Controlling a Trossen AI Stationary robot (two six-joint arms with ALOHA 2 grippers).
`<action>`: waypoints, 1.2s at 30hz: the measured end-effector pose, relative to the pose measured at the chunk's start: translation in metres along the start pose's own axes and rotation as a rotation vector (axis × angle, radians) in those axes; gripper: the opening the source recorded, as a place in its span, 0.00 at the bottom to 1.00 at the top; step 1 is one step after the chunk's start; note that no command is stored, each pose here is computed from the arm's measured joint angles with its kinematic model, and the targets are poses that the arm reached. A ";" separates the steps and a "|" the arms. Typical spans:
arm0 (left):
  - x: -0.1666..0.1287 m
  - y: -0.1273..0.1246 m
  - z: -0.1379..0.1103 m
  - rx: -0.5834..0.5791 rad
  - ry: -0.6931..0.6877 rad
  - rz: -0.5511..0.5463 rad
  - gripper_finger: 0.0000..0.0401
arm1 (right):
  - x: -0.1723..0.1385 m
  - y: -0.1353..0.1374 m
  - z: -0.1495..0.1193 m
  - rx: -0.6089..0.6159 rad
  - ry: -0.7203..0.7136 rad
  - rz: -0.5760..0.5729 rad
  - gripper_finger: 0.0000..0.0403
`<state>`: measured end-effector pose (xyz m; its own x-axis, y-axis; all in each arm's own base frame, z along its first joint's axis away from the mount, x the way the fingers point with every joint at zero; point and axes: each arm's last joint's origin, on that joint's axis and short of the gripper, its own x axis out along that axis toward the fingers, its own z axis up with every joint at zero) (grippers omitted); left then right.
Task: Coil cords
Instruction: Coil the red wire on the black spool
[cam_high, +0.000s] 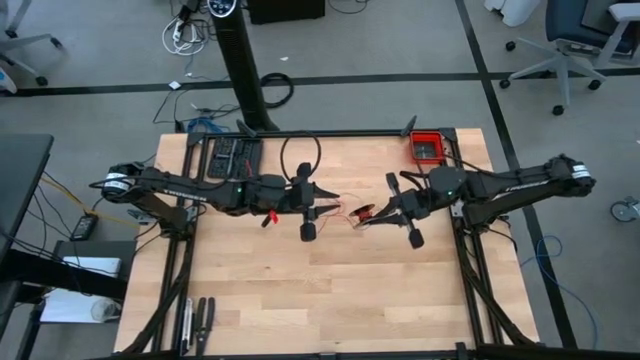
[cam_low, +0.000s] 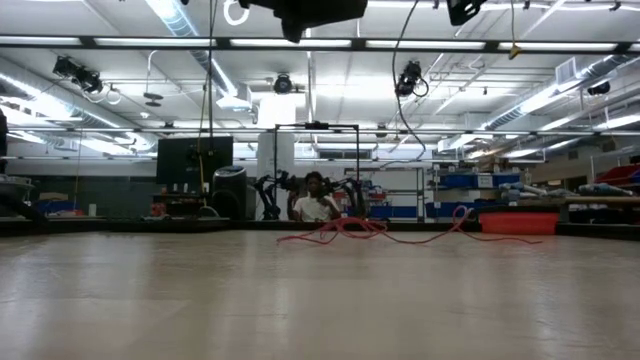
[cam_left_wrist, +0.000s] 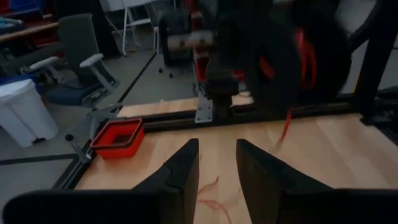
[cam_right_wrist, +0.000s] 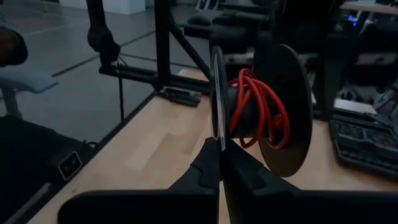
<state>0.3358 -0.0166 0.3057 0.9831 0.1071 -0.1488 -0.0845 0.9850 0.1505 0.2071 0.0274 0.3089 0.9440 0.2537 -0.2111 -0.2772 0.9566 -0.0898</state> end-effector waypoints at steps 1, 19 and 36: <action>0.000 -0.001 0.001 0.000 -0.005 -0.002 0.28 | 0.003 0.000 -0.002 0.001 0.011 -0.004 0.00; 0.000 -0.001 -0.002 -0.002 0.027 0.024 0.28 | 0.021 -0.007 -0.006 -0.080 0.013 -0.083 0.00; -0.001 -0.005 0.003 0.022 -0.028 0.004 0.28 | 0.022 -0.014 -0.005 -0.108 0.002 -0.137 0.00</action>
<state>0.3359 -0.0223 0.3083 0.9869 0.1072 -0.1206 -0.0855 0.9812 0.1729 0.2304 0.0190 0.3007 0.9740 0.1213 -0.1913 -0.1633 0.9612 -0.2223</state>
